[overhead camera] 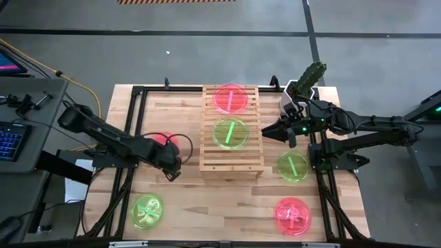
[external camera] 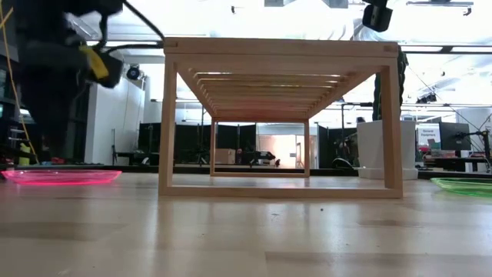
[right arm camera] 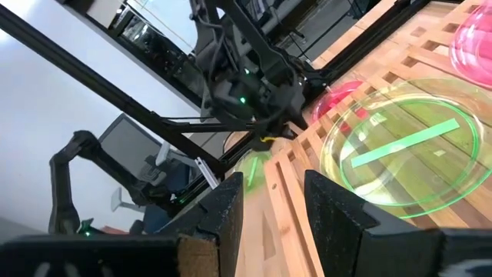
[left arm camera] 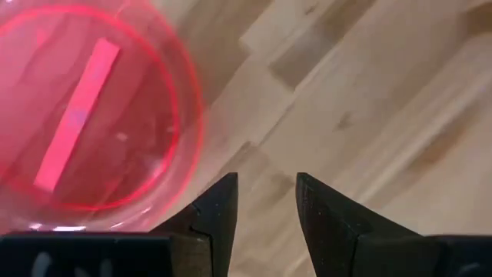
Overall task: Place and stack plates onto a shelf
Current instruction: Stack the top pink transparent plate on top of the other pink transparent plate on the shelf
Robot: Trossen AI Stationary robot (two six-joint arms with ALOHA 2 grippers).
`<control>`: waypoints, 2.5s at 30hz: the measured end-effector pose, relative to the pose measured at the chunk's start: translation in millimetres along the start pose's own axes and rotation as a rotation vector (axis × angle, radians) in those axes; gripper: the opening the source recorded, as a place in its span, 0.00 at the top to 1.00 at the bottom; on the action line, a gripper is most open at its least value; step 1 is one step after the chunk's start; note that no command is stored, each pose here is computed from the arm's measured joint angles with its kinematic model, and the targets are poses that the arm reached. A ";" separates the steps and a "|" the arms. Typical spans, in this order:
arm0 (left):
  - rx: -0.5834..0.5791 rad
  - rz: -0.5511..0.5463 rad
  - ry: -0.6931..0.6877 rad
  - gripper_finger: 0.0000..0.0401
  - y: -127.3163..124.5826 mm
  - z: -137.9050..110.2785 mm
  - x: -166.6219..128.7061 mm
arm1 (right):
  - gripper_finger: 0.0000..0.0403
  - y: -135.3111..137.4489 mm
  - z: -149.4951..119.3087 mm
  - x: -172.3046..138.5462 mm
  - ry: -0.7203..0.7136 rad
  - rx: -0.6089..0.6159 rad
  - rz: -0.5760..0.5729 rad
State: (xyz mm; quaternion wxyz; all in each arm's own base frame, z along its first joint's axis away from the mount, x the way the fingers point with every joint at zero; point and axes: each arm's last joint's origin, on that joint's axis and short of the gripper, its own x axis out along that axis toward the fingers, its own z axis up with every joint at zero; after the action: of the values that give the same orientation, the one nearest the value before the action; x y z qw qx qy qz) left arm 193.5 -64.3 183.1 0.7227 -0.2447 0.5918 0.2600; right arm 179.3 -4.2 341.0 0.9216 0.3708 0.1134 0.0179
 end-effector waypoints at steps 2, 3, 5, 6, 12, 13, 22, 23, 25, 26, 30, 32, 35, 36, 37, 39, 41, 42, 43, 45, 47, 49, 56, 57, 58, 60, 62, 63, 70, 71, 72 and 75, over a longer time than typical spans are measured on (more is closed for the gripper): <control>0.007 0.036 0.005 0.70 -3.4 2.7 6.6 | 0.70 -0.3 -0.4 0.0 0.004 0.005 -0.003; 0.016 0.058 0.005 0.70 -4.3 3.5 8.8 | 0.70 -0.4 -0.4 0.0 0.004 0.009 -0.004; 0.024 0.119 0.015 0.70 -4.7 4.9 14.4 | 0.70 -0.6 -0.6 0.0 0.006 0.010 -0.007; 0.026 0.146 0.027 0.70 -4.4 5.0 17.6 | 0.70 -0.8 -0.8 0.0 0.008 0.013 -0.008; 0.042 0.257 0.069 0.70 -3.5 4.3 31.6 | 0.70 -1.2 -1.3 0.0 0.013 0.021 -0.013; 0.046 0.274 0.069 0.70 -3.5 4.2 34.1 | 0.70 -1.2 -1.3 -0.1 0.014 0.021 -0.013; 0.083 0.350 0.108 0.70 -6.8 3.5 52.8 | 0.70 -1.6 -1.7 -0.1 0.018 0.021 -0.017; 0.084 0.356 0.108 0.70 -7.3 3.7 53.8 | 0.70 -1.5 -1.6 -0.1 0.017 0.021 -0.016; 0.090 0.369 0.109 0.70 -7.3 3.5 55.6 | 0.70 -1.6 -1.7 -0.1 0.018 0.021 -0.017; 0.094 0.370 0.107 0.70 -7.2 3.5 55.8 | 0.70 -1.5 -1.7 -0.1 0.018 0.020 -0.017; 0.098 0.383 0.097 0.75 -6.4 3.5 55.6 | 0.70 -1.8 -1.9 -0.1 0.020 0.021 -0.019; 0.102 0.396 0.085 0.82 -5.4 3.6 55.6 | 0.70 -2.0 -2.2 -0.1 0.023 0.022 -0.022; 0.109 0.430 0.088 0.95 -2.3 2.7 56.6 | 0.70 -2.1 -2.3 -0.1 0.023 0.021 -0.022; 0.107 0.423 0.084 0.97 -2.4 2.9 55.5 | 0.70 -2.1 -2.3 -0.1 0.023 0.021 -0.022; 0.103 0.407 0.084 0.98 -2.7 3.1 53.1 | 0.70 -2.1 -2.3 -0.1 0.024 0.022 -0.023; 0.094 0.375 0.083 0.98 -3.7 4.0 46.7 | 0.70 -2.1 -2.3 -0.1 0.024 0.022 -0.023; 0.086 0.340 0.070 0.99 -5.9 7.0 34.7 | 0.70 -2.4 -2.6 -0.1 0.026 0.022 -0.025; 0.082 0.318 0.055 0.99 -7.6 9.2 25.8 | 0.70 -2.3 -2.5 -0.1 0.026 0.021 -0.025; 0.079 0.294 0.037 1.00 -9.4 11.4 16.4 | 0.70 -2.3 -2.5 -0.1 0.026 0.016 -0.025; 0.086 0.249 0.004 1.00 -11.4 15.9 -4.5 | 0.70 -2.4 -2.7 -0.1 0.028 0.014 -0.026; 0.088 0.196 -0.049 1.00 -12.6 21.0 -30.2 | 0.70 -2.4 -2.7 -0.1 0.028 0.014 -0.026; 0.076 0.158 -0.098 1.00 -10.6 24.6 -56.0 | 0.70 -2.4 -2.7 -0.1 0.028 0.014 -0.026; 0.025 0.136 -0.282 1.00 7.6 33.6 -145.1 | 0.70 -2.6 -2.8 -0.2 0.029 0.014 -0.027; 0.033 0.140 -0.319 1.00 9.5 36.5 -155.9 | 0.70 -2.5 -2.8 -0.2 0.028 0.014 -0.028; 0.043 0.137 -0.365 1.00 10.7 40.7 -166.9 | 0.70 -2.7 -2.7 -0.2 0.025 0.010 -0.032; 0.076 0.138 -0.435 1.00 12.6 52.4 -183.3 | 0.70 -3.0 -2.3 -0.2 0.011 0.003 -0.046; 0.114 0.131 -0.494 1.00 11.0 70.1 -195.2 | 0.70 -3.6 -1.8 -0.1 -0.005 0.004 -0.064; 0.143 0.137 -0.515 1.00 9.3 80.2 -198.3 | 0.70 -3.7 -1.6 -0.2 -0.011 0.007 -0.069; 0.504 0.261 -0.638 1.00 -13.3 161.6 -190.5 | 0.70 -2.1 0.7 -0.2 -0.040 0.020 -0.058; 0.551 0.274 -0.654 1.00 -17.1 173.3 -185.7 | 0.70 -1.5 1.8 -0.2 -0.058 0.018 -0.059; 0.589 0.291 -0.666 1.00 -20.2 184.7 -179.9 | 0.70 -1.1 2.8 -0.2 -0.074 0.017 -0.061; 0.685 0.331 -0.688 1.00 -27.9 214.7 -159.6 | 0.70 0.9 5.8 -0.4 -0.115 0.013 -0.051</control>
State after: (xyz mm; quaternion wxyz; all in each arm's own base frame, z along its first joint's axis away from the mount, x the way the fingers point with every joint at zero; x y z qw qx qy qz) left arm 342.2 43.2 379.8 0.8635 0.2029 0.4015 0.2278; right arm 180.2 -7.5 345.7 0.9243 0.3743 0.0697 -0.0277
